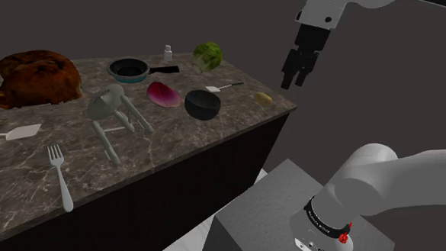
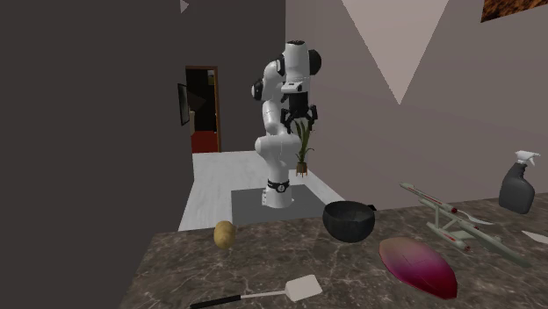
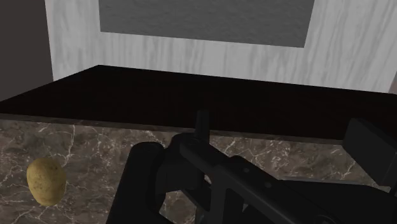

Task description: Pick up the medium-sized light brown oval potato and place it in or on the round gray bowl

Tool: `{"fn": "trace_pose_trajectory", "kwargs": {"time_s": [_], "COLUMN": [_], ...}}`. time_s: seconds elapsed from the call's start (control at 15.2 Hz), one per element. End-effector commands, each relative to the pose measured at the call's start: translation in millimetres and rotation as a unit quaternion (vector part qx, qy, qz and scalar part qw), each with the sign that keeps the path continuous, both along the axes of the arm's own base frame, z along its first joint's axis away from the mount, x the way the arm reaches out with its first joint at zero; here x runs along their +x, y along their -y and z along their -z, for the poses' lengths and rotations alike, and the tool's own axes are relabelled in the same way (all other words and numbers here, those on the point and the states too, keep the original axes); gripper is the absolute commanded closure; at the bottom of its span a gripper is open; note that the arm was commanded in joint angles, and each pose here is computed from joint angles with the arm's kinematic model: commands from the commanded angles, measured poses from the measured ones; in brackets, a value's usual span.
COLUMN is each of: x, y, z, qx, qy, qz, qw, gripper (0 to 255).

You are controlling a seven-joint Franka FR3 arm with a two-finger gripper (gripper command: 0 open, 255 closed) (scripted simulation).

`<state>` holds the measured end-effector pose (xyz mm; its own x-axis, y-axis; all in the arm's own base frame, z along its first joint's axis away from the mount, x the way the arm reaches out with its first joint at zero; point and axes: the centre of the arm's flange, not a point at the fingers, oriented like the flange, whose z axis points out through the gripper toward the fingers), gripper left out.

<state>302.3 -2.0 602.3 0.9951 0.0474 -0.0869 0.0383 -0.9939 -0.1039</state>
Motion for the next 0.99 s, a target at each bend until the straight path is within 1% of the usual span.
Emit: {"fn": "trace_pose_trajectory", "kwargs": {"time_s": [0.0, 0.92], "x": [0.0, 114.1], "y": [0.0, 107.4], "z": [0.0, 92.8], "qx": [0.000, -0.026], "qy": [0.000, -0.012], "qz": [0.000, 0.031], "qw": [1.0000, 0.9991], "gripper": [0, 0]}}
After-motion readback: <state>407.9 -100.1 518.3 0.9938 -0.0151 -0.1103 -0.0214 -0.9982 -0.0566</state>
